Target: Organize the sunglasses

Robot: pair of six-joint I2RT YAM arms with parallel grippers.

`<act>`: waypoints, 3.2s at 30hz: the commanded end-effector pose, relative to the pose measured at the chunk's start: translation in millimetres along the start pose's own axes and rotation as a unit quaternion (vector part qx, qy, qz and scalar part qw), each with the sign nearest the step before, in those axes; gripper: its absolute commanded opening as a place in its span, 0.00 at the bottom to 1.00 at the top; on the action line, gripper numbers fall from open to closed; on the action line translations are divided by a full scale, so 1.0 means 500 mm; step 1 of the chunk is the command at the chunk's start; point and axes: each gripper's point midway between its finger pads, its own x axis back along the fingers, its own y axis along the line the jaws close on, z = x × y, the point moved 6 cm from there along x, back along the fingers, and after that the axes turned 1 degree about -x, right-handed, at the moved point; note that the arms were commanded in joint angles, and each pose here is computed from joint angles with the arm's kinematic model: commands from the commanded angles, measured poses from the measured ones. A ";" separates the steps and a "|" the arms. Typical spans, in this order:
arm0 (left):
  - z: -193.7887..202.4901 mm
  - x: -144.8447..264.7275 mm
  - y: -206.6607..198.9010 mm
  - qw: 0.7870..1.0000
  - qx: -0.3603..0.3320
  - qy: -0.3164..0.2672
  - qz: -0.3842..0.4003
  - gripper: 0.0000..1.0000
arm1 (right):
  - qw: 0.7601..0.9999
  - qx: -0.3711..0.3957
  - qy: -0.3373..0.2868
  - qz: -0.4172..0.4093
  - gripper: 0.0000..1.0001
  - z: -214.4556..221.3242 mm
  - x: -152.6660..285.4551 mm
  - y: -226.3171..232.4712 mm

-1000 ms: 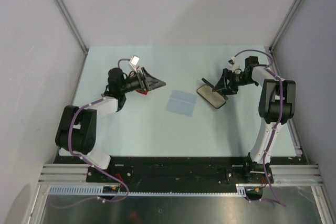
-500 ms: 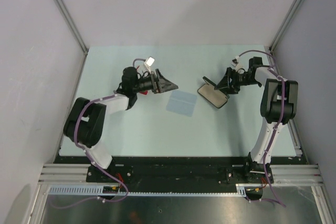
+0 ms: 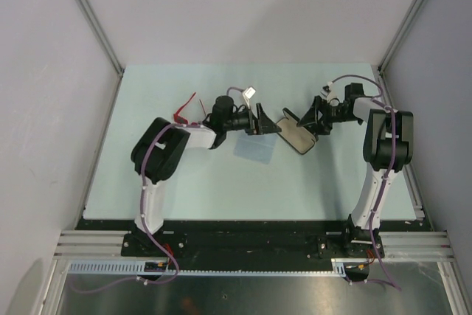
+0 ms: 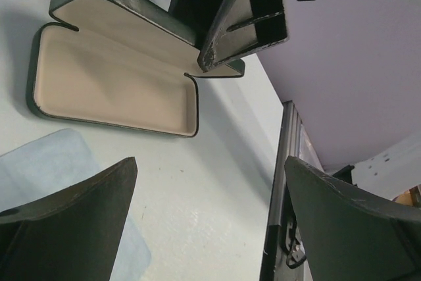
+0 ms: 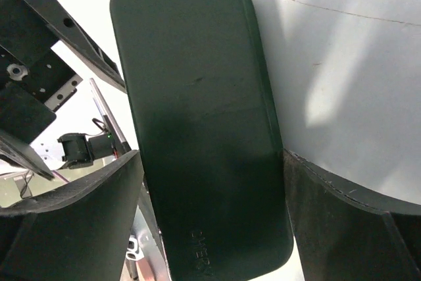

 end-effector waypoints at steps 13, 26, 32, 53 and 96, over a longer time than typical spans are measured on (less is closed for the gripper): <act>-0.013 -0.084 -0.007 0.999 -0.047 -0.010 0.020 1.00 | 0.995 0.029 -0.052 0.075 1.00 -0.042 0.049 -0.001; -0.057 0.001 -0.022 0.998 -0.055 -0.037 -0.022 1.00 | 0.957 0.102 -0.196 0.186 1.00 -0.137 0.178 0.150; -0.098 0.100 -0.002 0.982 -0.081 -0.042 -0.163 0.98 | 0.930 0.133 -0.206 0.273 0.86 -0.085 0.113 0.283; -0.061 0.120 0.178 0.910 -0.026 0.047 -0.411 0.66 | 0.916 0.025 -0.171 0.362 0.47 0.079 -0.199 0.264; -0.010 0.074 0.221 0.911 -0.015 0.097 -0.401 0.39 | 0.880 0.038 -0.143 0.452 0.40 0.083 -0.275 0.099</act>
